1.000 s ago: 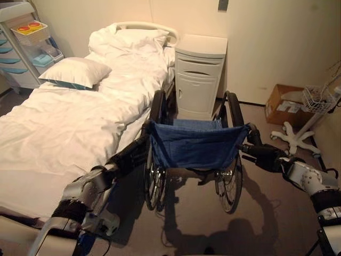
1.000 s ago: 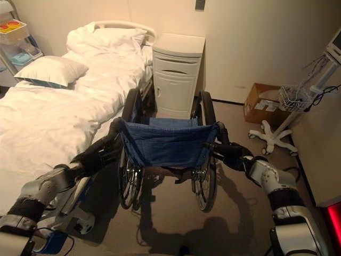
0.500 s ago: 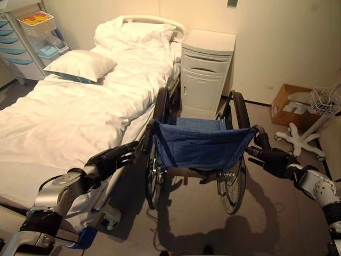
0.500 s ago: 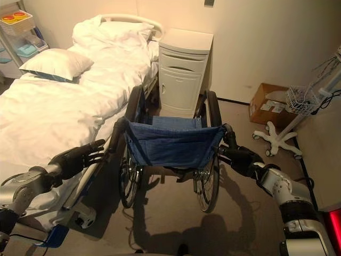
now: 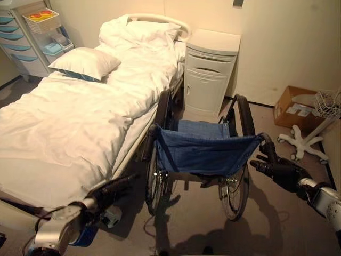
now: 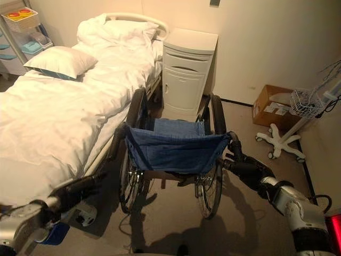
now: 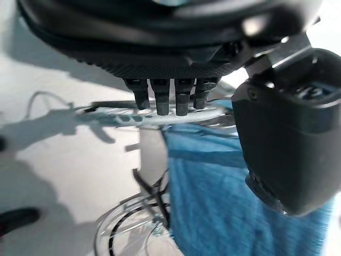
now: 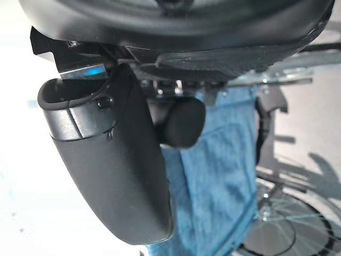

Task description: Push the wheelchair next to the bed

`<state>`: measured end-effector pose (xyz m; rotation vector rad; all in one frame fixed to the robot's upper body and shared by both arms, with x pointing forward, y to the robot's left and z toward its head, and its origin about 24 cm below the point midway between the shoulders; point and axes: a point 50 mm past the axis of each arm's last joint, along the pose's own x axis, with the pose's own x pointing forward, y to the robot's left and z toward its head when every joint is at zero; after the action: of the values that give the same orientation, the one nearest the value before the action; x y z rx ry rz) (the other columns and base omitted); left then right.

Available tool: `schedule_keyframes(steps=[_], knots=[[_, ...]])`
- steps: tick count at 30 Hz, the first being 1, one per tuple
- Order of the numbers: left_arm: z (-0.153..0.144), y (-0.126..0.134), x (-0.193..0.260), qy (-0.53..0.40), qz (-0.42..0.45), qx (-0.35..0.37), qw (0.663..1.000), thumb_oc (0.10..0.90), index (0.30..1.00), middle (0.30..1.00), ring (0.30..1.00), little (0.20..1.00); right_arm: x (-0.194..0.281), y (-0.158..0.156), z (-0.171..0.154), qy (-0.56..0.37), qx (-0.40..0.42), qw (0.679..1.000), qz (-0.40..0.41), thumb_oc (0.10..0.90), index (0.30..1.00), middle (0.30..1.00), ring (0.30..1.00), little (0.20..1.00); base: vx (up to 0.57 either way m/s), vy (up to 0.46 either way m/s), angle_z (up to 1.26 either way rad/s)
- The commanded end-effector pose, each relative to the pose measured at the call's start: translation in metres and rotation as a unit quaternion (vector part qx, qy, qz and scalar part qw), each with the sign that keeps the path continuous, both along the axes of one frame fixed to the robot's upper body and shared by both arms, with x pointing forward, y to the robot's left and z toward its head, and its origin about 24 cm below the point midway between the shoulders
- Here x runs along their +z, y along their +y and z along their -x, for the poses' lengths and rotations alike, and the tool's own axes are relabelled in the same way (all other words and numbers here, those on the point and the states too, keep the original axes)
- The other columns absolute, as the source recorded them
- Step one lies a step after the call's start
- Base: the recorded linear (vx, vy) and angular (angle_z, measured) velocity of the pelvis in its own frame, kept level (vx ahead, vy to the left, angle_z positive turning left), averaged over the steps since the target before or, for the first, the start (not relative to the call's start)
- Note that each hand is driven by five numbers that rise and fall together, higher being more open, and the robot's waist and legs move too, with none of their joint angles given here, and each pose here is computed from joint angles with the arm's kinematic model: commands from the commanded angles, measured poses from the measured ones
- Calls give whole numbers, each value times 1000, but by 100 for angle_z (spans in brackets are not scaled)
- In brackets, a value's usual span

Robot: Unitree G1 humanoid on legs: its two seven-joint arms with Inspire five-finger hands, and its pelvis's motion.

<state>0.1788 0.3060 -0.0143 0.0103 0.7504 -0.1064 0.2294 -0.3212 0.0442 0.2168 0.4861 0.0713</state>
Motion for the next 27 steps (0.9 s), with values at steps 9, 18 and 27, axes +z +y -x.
schedule_keyframes(steps=[9, 18, 27], knots=[[-17, 23, 37, -112, -27, -3, 993, 800, 900, 900, 900, 900, 61, -17, 5, -202, -18, 974, -103, 800, 900, 900, 900, 900, -8, -6, -4], [-23, 7, 25, -100, 4, -32, 994, 800, 900, 900, 900, 900, 77, 1, -11, -247, 19, 938, -242, 800, 900, 900, 900, 900, -5, -7, -7], [-20, -2, 14, -77, 39, -38, 996, 800, 900, 900, 900, 900, 30, -16, 11, -102, 33, 979, -172, 800, 900, 900, 900, 900, 0, 0, 0]])
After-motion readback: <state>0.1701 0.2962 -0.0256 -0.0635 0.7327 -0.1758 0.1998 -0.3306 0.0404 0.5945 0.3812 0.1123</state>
